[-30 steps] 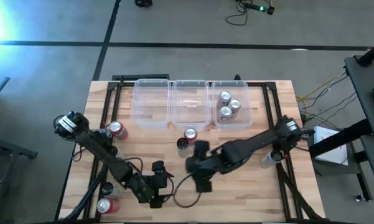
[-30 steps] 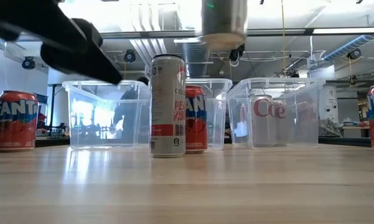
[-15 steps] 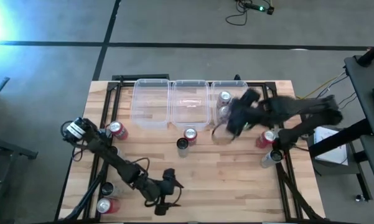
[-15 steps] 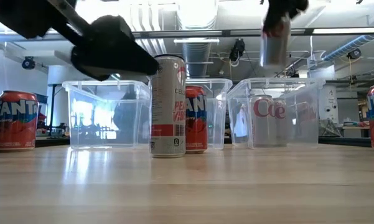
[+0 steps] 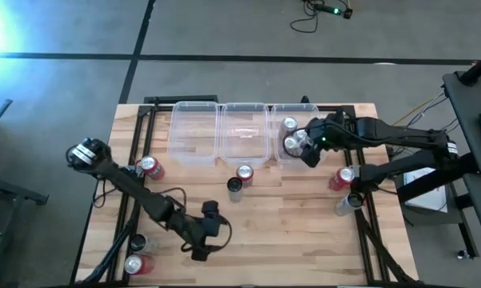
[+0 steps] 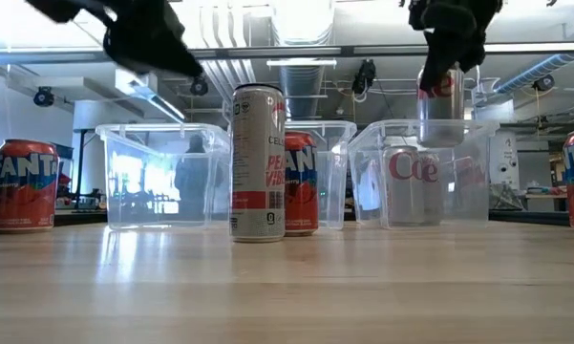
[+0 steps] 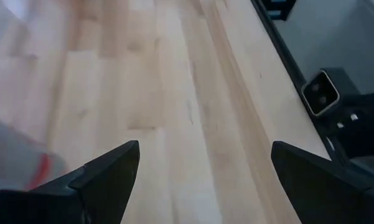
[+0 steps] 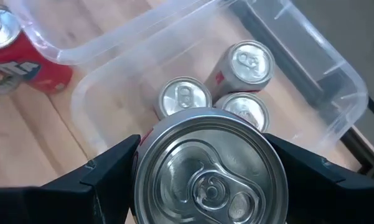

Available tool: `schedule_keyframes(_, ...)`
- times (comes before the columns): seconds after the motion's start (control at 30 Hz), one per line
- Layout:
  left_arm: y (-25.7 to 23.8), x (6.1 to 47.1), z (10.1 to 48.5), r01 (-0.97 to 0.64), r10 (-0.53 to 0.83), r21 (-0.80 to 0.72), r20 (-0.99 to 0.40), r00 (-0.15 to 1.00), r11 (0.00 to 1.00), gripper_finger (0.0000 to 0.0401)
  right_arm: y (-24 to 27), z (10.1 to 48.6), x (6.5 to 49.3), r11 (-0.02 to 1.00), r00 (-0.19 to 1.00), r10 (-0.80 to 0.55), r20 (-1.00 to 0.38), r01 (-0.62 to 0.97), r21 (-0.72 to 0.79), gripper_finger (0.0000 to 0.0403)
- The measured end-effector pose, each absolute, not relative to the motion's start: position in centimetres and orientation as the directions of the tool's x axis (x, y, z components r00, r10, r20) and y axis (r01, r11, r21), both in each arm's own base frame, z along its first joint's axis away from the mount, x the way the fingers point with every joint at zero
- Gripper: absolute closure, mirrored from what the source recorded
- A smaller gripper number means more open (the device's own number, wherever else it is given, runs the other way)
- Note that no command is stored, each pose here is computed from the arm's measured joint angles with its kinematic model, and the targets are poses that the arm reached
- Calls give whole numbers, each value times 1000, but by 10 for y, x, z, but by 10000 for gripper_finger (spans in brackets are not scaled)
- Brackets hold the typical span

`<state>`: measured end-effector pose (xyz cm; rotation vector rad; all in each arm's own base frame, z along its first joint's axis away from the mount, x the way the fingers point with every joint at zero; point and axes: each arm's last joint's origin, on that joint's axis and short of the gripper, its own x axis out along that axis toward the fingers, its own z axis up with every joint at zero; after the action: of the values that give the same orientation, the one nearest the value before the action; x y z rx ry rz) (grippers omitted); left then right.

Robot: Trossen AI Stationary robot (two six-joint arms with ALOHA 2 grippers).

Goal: Sort soda cans
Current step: Put the red silver soda can into the right transparent bin

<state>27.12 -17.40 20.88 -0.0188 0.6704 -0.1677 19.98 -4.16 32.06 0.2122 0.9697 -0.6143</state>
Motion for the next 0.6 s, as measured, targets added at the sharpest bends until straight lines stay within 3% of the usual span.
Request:
schedule_keyframes(0.3,-162,260,243,71,-17,92,-492,870,993,52,-46,290,206,804,315,-383,-868,576,-146,107)
schedule_keyframes(0.6,-159,262,245,27,47,154,-458,887,988,52,-56,261,217,720,263,-386,-884,685,-111,103)
